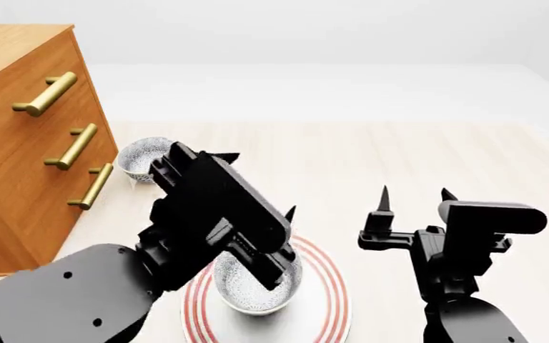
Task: Put the bowl in the middle on the plate.
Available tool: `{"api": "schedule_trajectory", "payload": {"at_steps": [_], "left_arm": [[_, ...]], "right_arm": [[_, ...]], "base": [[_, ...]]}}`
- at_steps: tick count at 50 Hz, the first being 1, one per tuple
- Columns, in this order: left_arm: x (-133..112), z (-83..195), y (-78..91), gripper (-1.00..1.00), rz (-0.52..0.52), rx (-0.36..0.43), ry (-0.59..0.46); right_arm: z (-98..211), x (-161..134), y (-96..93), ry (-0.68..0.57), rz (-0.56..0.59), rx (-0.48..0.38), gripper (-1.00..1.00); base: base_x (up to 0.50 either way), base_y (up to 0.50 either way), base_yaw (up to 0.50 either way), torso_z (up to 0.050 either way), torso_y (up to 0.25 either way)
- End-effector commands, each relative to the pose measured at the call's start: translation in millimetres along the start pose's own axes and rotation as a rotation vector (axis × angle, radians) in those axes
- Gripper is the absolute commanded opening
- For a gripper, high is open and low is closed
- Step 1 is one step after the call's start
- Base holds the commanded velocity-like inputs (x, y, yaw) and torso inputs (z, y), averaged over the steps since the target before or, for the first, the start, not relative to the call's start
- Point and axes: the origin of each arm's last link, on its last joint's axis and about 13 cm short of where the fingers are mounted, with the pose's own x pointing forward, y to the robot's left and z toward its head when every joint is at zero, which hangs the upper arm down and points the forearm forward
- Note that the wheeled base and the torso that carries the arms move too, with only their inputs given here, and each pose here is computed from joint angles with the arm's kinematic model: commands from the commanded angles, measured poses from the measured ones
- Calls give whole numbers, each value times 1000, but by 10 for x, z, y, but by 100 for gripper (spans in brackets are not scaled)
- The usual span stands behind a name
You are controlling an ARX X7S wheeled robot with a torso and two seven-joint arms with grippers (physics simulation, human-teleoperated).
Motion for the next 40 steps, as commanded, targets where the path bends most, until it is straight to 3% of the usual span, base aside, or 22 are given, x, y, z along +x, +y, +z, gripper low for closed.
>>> {"api": "schedule_trajectory", "payload": {"at_steps": [1, 4, 6, 17, 30, 36, 40], "left_arm": [[84, -237, 242, 100, 279, -478, -74], [112, -301, 263, 100, 283, -541, -141], [140, -351, 278, 100, 329, -518, -155], [213, -440, 259, 100, 356, -540, -143], [214, -431, 206, 100, 338, -524, -155], [256, -306, 256, 100, 404, -472, -216], [240, -76, 333, 100, 476, -431, -321]], "right_arm": [[98, 21, 29, -37, 19, -34, 100], [136, 29, 42, -50, 20, -56, 100], [167, 32, 47, -58, 23, -64, 100], [380, 49, 67, -124, 19, -108, 100], [566, 43, 57, -174, -12, -142, 100], [794, 60, 92, -233, 2, -178, 100], [1027, 89, 112, -294, 8, -210, 100]], "base": [[0, 0, 0, 0, 0], [0, 0, 0, 0, 0], [0, 0, 0, 0, 0], [0, 0, 0, 0, 0], [0, 0, 0, 0, 0], [0, 0, 0, 0, 0], [0, 0, 0, 0, 0]]}}
